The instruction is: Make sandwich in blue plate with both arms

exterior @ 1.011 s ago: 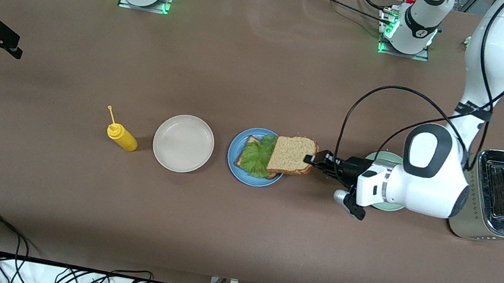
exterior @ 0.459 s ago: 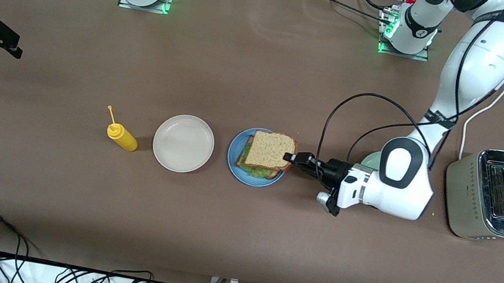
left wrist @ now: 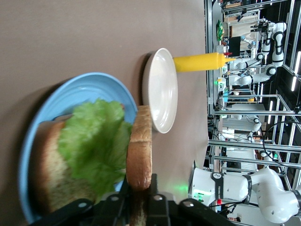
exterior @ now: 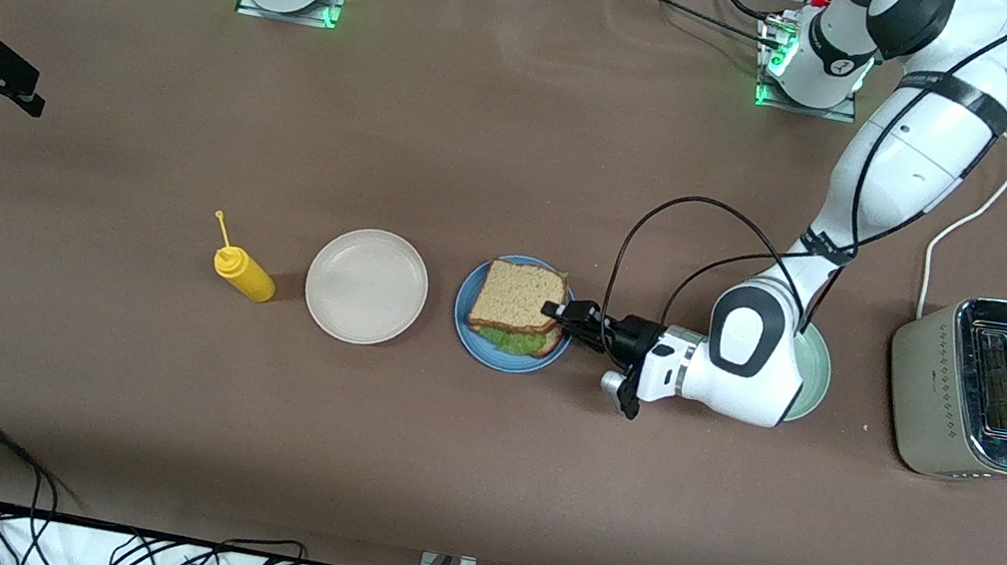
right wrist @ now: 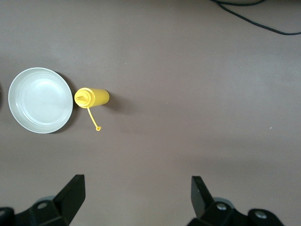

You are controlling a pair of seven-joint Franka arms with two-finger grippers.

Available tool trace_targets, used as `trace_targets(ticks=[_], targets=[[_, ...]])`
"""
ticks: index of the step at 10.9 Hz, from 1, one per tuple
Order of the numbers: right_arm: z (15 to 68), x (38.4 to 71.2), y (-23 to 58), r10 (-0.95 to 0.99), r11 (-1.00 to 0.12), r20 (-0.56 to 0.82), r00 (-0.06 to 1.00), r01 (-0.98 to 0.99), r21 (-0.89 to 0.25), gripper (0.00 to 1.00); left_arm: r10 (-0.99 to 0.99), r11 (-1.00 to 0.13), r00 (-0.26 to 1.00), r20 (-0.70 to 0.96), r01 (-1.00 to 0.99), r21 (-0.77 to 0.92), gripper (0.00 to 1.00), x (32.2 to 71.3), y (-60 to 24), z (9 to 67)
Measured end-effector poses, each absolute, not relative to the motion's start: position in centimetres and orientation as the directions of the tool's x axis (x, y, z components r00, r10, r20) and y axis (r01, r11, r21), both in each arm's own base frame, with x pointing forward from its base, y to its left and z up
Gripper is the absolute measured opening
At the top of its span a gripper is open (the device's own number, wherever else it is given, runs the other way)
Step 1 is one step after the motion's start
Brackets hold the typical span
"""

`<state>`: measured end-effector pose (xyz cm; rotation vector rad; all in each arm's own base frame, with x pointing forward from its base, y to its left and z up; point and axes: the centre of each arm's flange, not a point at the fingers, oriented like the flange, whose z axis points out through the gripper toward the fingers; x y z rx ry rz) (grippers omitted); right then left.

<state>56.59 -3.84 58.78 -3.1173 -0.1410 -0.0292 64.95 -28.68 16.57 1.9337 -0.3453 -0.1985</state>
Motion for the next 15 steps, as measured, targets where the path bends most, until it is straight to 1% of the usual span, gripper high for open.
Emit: trace_targets(ticks=[1, 4, 7, 9, 11, 12, 13, 15], targets=[[58.8, 56.6, -3.8, 0.090, -0.996, 0.020, 0.996, 0.090, -0.020, 1.00, -0.329, -0.352, 0.944, 0.019, -0.142, 0.925, 0.23, 64.9, -28.3, 15.8], [58.8, 56.6, -3.8, 0.090, -0.996, 0.019, 0.996, 0.090, -0.020, 1.00, -0.325, -0.365, 0.945, 0.032, -0.157, 0.918, 0.64, 65.4, -27.3, 15.7], [58.8, 56.6, -3.8, 0.090, -0.996, 0.019, 0.996, 0.090, -0.020, 1.00, -0.380, -0.436, 0.924, 0.052, -0.228, 0.871, 1.00, 66.0, -25.4, 15.5], [58.8, 56.6, -3.8, 0.090, -0.996, 0.019, 0.996, 0.090, -0.020, 1.00, -0.393, -0.479, 0.918, 0.055, -0.255, 0.840, 1.00, 66.5, -23.6, 15.5], [58.7, 56.6, -3.8, 0.090, -0.996, 0.016, 0.996, 0.090, -0.020, 1.00, -0.445, -0.583, 0.895, 0.031, -0.316, 0.748, 1.00, 67.4, -21.2, 16.9], [58.7, 56.5, -3.9, 0.090, -0.996, 0.015, 0.996, 0.090, -0.020, 1.00, -0.470, -0.648, 0.883, 0.012, -0.354, 0.675, 1.00, 68.0, -19.7, 18.5], [58.7, 56.5, -3.9, 0.090, -0.996, 0.014, 0.996, 0.090, -0.020, 1.00, -0.484, -0.688, 0.875, -0.006, -0.377, 0.620, 1.00, 68.6, -18.0, 20.3], [59.1, 56.4, -4.3, 0.084, -0.996, 0.013, 0.996, 0.084, -0.018, 1.00, -0.489, -0.739, 0.872, -0.024, -0.400, 0.543, 1.00, 69.3, -14.8, 24.5]])
